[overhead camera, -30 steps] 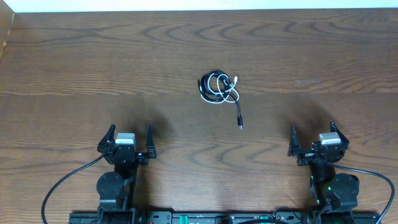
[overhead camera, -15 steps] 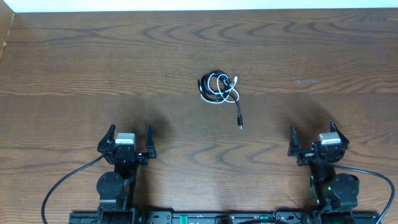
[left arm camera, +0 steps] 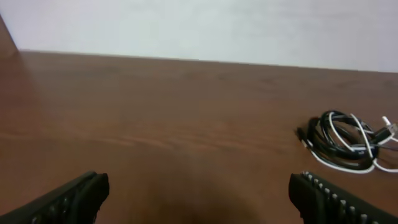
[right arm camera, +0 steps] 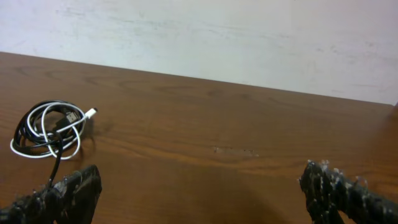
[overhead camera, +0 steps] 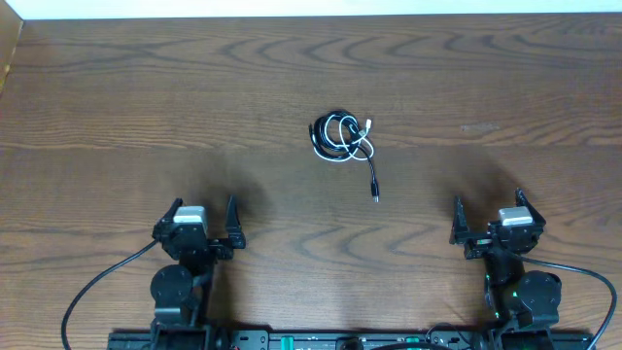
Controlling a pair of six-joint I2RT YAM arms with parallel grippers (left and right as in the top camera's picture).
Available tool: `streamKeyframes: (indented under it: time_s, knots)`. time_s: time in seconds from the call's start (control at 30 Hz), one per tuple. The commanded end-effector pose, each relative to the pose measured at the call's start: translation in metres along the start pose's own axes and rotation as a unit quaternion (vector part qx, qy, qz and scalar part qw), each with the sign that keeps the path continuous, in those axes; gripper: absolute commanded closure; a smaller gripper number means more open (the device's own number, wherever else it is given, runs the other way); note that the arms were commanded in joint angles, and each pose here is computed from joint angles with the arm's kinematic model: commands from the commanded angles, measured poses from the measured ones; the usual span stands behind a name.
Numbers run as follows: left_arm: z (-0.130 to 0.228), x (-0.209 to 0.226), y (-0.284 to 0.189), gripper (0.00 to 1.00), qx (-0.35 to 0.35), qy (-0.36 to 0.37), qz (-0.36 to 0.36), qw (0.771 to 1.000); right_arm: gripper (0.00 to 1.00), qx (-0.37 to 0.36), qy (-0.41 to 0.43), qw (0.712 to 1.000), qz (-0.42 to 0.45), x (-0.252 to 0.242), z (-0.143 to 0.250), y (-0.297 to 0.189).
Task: Untangle cables
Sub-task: 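Raise both arms and move grippers toward the tangled cable bundle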
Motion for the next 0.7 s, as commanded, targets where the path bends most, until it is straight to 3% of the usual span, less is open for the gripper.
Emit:
streamKeyframes:
  time_s: [0.0,0.33,0.67]
  knots:
    - [0.001,-0.001,-0.004,0.02,0.024,-0.043,0.004,0.999,0.01,0.001,0.002,1.000,-0.005,0.002,0.001,0.000]
    - [-0.058,-0.003,-0.047,0.02,0.033,-0.055,0.024,0.998,0.01,0.001,0.002,1.000,-0.005,0.002,0.001,0.000]
    - [-0.139,0.003,-0.100,0.02,0.030,-0.049,0.015,0.998,0.01,0.001,0.002,1.000,-0.005,0.002,0.001,0.000]
Point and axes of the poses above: each gripper's point midway between its finger pads, its own y axis out along the fingers, its own x axis along the line the jaws close on, z = x × y, the point moved 4 cm from there along -y, back along the fingers, and after that the axes turned 7 degrees about y, right-handed, at the moved point
